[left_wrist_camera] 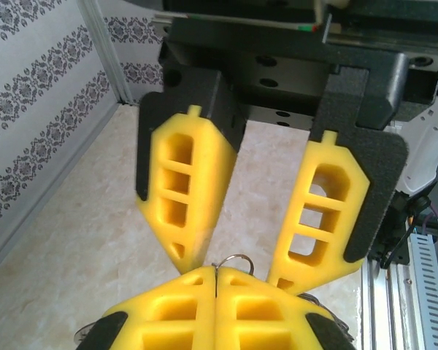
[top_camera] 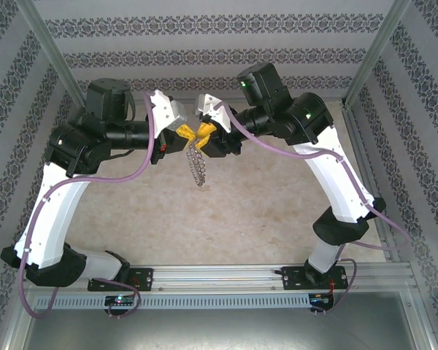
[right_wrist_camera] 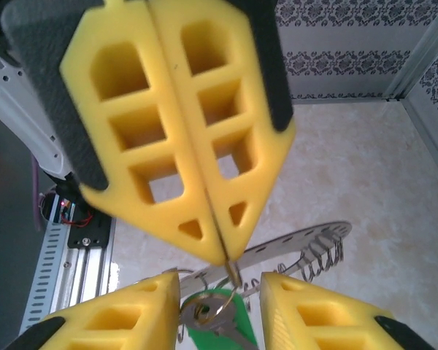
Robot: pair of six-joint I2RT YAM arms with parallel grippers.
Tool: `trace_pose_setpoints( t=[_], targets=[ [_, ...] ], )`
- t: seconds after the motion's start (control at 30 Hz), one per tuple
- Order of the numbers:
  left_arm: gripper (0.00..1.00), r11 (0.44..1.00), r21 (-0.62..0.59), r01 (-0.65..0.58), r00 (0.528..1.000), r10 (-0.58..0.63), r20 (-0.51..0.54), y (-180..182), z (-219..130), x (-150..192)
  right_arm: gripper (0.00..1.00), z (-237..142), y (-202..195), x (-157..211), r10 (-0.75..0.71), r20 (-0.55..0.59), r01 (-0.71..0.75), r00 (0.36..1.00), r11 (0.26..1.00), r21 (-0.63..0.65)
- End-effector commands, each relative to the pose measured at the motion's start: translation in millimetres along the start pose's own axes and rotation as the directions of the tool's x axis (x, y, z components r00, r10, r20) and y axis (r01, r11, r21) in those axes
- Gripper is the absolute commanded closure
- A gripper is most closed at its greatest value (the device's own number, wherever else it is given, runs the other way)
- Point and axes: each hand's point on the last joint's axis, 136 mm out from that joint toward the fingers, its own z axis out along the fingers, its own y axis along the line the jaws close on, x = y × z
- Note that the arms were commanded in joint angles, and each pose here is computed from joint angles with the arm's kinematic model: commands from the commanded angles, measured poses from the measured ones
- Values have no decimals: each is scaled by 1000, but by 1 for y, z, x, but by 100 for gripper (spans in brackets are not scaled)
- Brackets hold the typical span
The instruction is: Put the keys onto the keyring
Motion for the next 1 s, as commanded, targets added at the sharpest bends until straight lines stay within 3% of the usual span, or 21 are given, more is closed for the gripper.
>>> trace_pose_setpoints(
  t=[0.0, 0.33, 0.57, 0.83, 0.97],
  targets=[
    [100, 999, -18, -28, 994, 29, 106, -1, -16, -25, 67, -15, 1, -16, 12, 88, -13, 996, 1000, 8],
    [100, 1000, -10, -21, 988, 22, 155, -1, -21, -33, 76, -22, -4, -21, 27, 133, -29, 991, 999, 13],
    [100, 1000, -15, -21, 986, 23, 165, 0, -22, -34, 72, -26, -1, -30, 24, 173, -23, 985, 1000, -9],
    [100, 1000, -20, -18, 984, 22, 179, 1, -20, -34, 100, -25, -4, -28, 45, 167, -42, 985, 999, -17],
    [100, 999, -36, -33, 980, 39, 196, 3, -22, -38, 100, -21, -8, -22, 73, 144, -72, 987, 997, -17]
  ],
)
